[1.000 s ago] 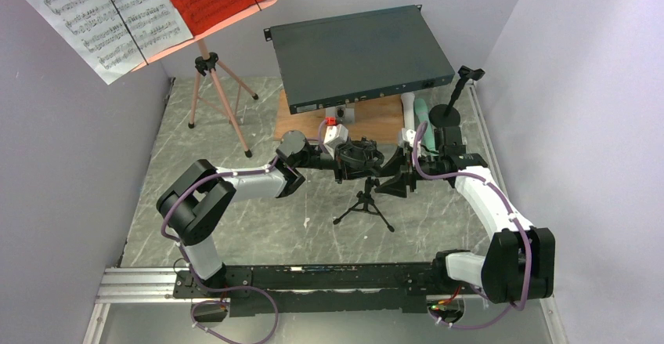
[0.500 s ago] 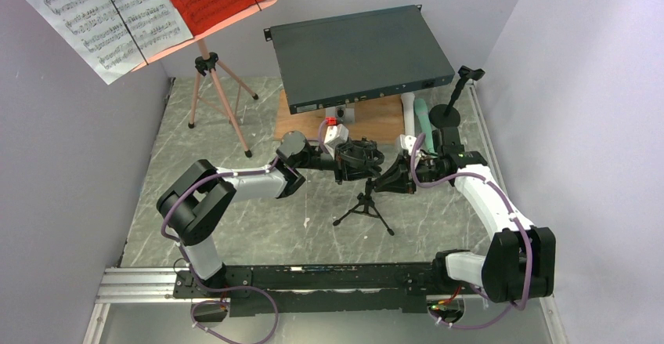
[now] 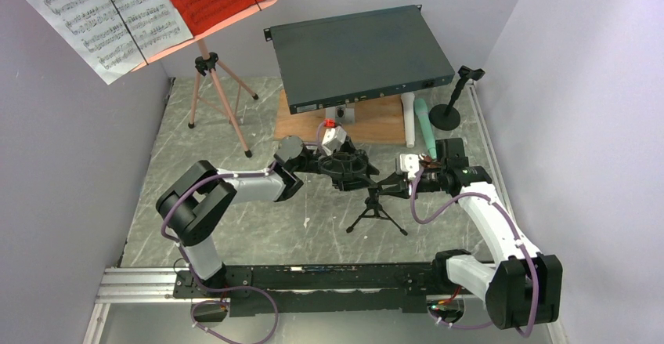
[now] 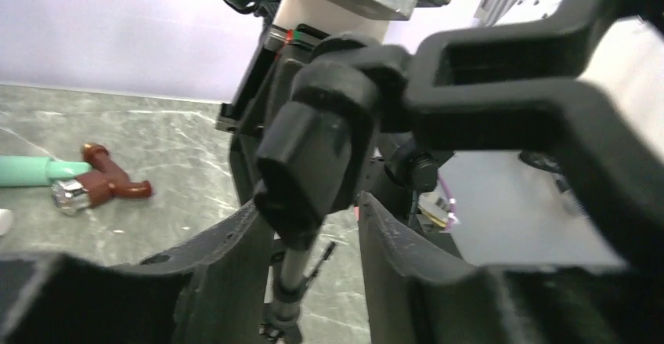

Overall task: Pack up the instrument practice props
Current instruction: Unscrew the knob on the microphone stand.

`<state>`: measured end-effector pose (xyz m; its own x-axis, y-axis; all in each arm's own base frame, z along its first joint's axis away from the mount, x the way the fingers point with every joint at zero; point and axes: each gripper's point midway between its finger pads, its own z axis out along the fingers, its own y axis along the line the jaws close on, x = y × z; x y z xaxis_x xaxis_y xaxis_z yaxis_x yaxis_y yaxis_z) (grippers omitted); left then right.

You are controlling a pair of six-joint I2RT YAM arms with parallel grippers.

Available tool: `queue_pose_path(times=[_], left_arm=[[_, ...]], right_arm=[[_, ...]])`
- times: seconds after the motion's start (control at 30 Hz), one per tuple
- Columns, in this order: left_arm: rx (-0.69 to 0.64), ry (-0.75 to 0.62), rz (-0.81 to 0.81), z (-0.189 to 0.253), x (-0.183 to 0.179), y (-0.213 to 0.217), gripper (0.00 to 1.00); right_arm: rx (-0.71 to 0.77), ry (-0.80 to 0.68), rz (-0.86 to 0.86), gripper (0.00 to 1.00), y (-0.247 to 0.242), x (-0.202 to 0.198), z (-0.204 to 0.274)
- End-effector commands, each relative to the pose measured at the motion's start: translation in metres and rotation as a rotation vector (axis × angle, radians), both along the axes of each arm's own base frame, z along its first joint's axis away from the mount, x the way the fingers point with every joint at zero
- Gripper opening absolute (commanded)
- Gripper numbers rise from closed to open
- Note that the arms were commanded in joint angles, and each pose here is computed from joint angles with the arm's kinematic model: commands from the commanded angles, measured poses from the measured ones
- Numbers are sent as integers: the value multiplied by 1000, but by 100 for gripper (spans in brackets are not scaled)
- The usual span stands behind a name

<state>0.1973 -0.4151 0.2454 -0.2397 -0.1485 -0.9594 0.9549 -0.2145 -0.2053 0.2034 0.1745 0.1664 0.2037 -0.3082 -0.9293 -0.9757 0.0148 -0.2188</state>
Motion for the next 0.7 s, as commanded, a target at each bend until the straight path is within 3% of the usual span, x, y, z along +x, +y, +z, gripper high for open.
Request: queue_pose_path(times=[0.0,0.1,0.27,0.67], left_arm=[[-53,-27,-63,26,-19,11,56],[-37,2,-74,22,-24,14,69],[26,16,-37,7,-25,20,79],[339,-98,158,-38,-6,46,85]], right_arm=[[29,-77,-1,0,2,12,13],[36,-72,-7,0,1,13,14],[46,-64,-25,0,-1,16,15],[-20,-154,-89,0,-14,35,-1]])
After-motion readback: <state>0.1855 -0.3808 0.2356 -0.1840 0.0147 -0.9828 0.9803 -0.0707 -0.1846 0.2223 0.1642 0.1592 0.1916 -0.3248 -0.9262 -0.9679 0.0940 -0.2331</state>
